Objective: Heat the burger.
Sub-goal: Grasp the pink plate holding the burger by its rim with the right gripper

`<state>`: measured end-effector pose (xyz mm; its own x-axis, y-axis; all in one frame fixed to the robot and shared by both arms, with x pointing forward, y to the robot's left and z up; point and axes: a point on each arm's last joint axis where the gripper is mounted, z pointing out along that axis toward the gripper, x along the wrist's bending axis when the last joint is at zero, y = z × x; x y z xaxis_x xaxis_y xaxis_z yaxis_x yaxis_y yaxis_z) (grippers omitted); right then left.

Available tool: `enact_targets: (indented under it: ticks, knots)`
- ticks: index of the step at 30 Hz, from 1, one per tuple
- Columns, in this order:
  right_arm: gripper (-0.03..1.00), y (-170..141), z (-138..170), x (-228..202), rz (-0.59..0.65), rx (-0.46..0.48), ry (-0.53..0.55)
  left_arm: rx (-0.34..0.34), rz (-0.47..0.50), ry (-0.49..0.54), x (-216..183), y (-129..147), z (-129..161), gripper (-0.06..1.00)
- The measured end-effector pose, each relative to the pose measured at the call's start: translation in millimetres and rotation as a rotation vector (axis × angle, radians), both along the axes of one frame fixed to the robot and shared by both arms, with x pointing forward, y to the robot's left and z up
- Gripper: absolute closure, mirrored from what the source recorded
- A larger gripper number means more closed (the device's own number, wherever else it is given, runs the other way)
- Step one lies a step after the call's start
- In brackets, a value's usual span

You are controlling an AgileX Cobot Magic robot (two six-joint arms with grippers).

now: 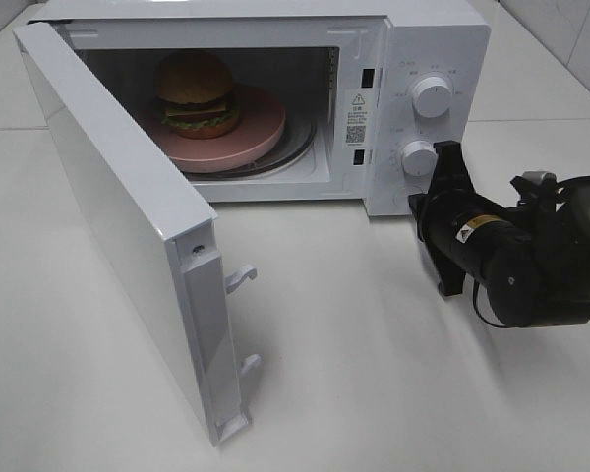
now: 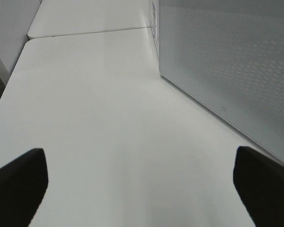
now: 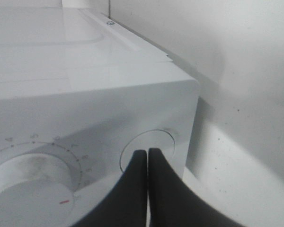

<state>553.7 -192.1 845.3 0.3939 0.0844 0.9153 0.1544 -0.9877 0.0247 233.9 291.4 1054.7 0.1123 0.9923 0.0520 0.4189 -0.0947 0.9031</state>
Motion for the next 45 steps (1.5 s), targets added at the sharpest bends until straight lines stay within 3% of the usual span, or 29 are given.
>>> enact_targets:
  ticks: [9,14,19,21,24,26,27,29,32,34,36,37,39,40,41,43,44,45]
  knots:
    - [0.94,-7.8,12.8,-19.1,0.004,-0.010,0.003,0.000,0.000,0.000,0.0,0.0,0.0,-0.04]
    - [0.94,-13.9,24.4,-34.2,0.028,-0.063,-0.009,0.000,0.000,0.000,0.0,0.0,0.0,-0.04]
    - [0.94,-19.3,34.0,-51.4,0.086,-0.155,-0.012,0.000,0.000,0.000,0.0,0.0,0.0,-0.04]
    - [0.94,-23.9,41.5,-69.8,0.175,-0.281,0.033,0.000,0.000,0.000,0.0,0.0,0.0,-0.04]
    - [0.94,-25.2,42.8,-74.6,0.201,-0.319,0.052,0.000,0.000,0.000,0.0,0.0,0.0,-0.04]
    - [0.94,-26.8,51.4,-85.7,0.312,-0.457,0.107,0.000,0.000,0.000,0.0,0.0,0.0,-0.04]
    - [0.94,-26.8,51.4,-85.7,0.312,-0.457,0.107,0.000,0.000,0.000,0.0,0.0,0.0,-0.04]
    - [0.94,-26.8,60.6,-93.2,0.411,-0.563,0.127,0.000,0.000,0.000,0.0,0.0,0.0,-0.04]
    - [0.94,-27.0,63.9,-96.1,0.442,-0.593,0.135,0.000,0.000,0.000,0.0,0.0,0.0,-0.04]
    - [0.94,-26.4,74.3,-105.8,0.619,-0.746,0.179,0.000,0.000,0.000,0.0,0.0,0.0,-0.04]
    - [0.94,-25.5,76.7,-106.9,0.664,-0.777,0.193,0.000,0.000,0.000,0.0,0.0,0.0,-0.04]
    - [0.94,-22.1,83.2,-107.1,0.793,-0.854,0.229,0.000,0.000,0.000,0.0,0.0,0.0,-0.04]
    - [0.94,-20.5,86.6,-106.8,0.846,-0.882,0.240,0.000,0.000,0.000,0.0,0.0,0.0,-0.04]
    - [0.94,-15.9,93.8,-104.5,0.986,-0.942,0.277,0.000,0.000,0.000,0.0,0.0,0.0,-0.04]
    - [0.94,-15.9,93.8,-104.5,0.986,-0.942,0.277,0.000,0.000,0.000,0.0,0.0,0.0,-0.04]
    - [0.94,-9.9,107.3,-100.3,1.166,-1.011,0.298,0.000,0.000,0.000,0.0,0.0,0.0,-0.04]
    - [0.94,-9.9,107.3,-100.3,1.166,-1.011,0.298,0.000,0.000,0.000,0.0,0.0,0.0,-0.04]
    - [0.91,-7.1,117.6,-96.9,1.272,-1.070,0.283,0.000,0.000,0.000,0.0,0.0,0.0,-0.04]
